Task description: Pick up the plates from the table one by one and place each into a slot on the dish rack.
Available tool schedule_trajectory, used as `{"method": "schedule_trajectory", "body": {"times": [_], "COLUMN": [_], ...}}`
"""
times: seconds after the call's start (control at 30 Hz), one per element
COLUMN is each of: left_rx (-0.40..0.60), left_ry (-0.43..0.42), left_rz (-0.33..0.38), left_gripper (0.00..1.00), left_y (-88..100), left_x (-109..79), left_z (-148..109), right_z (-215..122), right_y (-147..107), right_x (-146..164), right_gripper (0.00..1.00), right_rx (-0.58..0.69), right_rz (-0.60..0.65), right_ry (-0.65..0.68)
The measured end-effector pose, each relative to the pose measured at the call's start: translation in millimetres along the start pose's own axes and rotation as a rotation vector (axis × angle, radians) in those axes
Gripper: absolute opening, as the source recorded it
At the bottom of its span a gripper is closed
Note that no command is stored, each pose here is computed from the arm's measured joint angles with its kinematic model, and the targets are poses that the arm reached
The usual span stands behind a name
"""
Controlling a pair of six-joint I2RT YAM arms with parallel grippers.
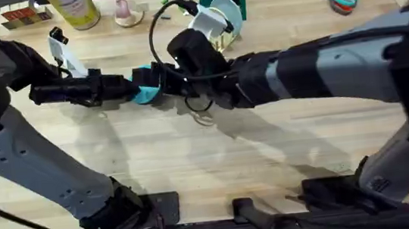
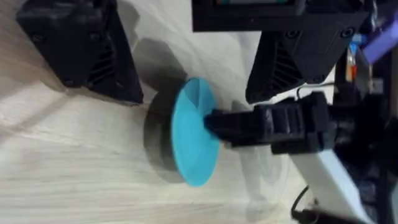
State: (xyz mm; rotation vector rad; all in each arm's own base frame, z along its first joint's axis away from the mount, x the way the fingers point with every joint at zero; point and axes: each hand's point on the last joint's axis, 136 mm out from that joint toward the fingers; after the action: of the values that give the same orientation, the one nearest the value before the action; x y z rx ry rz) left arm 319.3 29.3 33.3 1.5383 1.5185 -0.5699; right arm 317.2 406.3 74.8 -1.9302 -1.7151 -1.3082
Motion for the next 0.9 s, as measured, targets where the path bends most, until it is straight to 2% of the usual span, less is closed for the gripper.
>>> {"method": "schedule_trajectory", "body": {"times": [0.13,0.33,0.53,0.67,0.9], "left_rx": [0.000,0.000,0.000,0.000,-0.006], "left_ry": [0.000,0.000,0.000,0.000,0.000], "left_rz": [0.000,0.000,-0.001,0.000,0.001], "left_gripper": [0.041,0.041,0.041,0.041,0.040], "left_y": [0.1,0.1,0.0,0.0,1.2], "left_x": [0.0,0.0,-0.1,-0.1,0.4], "left_z": [0,0,0,0,-1], "right_z": [7,11,17,18,21], "right_y": [4,3,-6,-10,-13], "right_x": [-4,11,9,8,-2], "right_gripper": [0.989,0.972,0.893,0.701,0.140], "right_rx": [-0.040,-0.078,-0.065,-0.057,-0.062], "right_rz": [0.044,0.076,0.123,0.136,0.144], "right_ry": [-0.005,0.048,0.041,0.038,-0.001]}}
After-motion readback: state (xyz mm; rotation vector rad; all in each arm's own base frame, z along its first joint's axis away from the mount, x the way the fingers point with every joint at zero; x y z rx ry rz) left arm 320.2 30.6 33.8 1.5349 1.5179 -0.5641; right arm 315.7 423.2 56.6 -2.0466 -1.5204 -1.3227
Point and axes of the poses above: each hand's point on the last joint's axis, 136 mm out from that joint toward the fingers, its own z axis out along the fingers, its own x axis along the line the jaws close on, y = z × x, and after that the axes turned 5 degrees about z, right-handed
